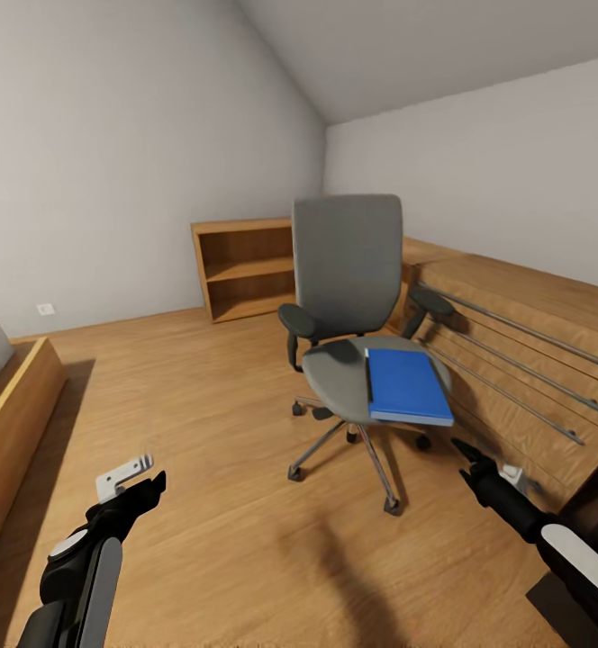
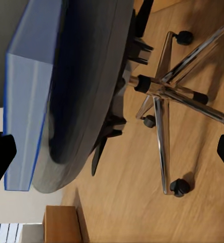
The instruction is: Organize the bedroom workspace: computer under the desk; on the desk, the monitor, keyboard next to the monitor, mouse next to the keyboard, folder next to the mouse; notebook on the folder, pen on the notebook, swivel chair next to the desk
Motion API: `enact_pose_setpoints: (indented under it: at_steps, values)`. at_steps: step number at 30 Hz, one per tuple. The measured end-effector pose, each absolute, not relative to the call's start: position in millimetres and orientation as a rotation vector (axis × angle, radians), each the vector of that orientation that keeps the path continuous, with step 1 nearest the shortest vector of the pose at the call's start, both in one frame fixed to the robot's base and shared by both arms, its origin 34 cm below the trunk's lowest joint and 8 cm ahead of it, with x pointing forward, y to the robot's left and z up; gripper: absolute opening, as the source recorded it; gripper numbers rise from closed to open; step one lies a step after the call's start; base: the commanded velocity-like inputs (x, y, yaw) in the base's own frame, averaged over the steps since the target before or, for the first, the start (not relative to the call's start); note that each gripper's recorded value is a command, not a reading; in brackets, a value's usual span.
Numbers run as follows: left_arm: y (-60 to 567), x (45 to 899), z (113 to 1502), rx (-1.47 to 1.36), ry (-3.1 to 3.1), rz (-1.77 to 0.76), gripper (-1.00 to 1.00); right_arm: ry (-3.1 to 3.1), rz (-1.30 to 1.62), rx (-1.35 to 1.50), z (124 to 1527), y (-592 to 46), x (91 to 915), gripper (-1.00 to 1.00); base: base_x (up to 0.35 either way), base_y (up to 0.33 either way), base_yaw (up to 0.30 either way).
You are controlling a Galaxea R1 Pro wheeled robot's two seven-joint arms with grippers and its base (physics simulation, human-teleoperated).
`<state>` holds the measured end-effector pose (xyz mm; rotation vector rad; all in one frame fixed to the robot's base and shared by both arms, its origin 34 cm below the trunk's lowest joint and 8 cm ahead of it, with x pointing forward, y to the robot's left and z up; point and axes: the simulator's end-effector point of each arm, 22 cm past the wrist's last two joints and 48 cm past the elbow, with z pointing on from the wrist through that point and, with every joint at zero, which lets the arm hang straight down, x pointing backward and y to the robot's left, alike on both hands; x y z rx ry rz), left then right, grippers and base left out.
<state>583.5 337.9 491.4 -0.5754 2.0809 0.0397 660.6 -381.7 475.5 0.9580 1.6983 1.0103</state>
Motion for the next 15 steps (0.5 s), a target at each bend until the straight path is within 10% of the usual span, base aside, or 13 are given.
enact_pose_setpoints:
  at_steps: [15]
  values:
    - [337,582,481,-0.575,2.102,0.039,1.00,1.702,1.039,0.965,470,-368,661,1.00,0.000,0.000,0.000]
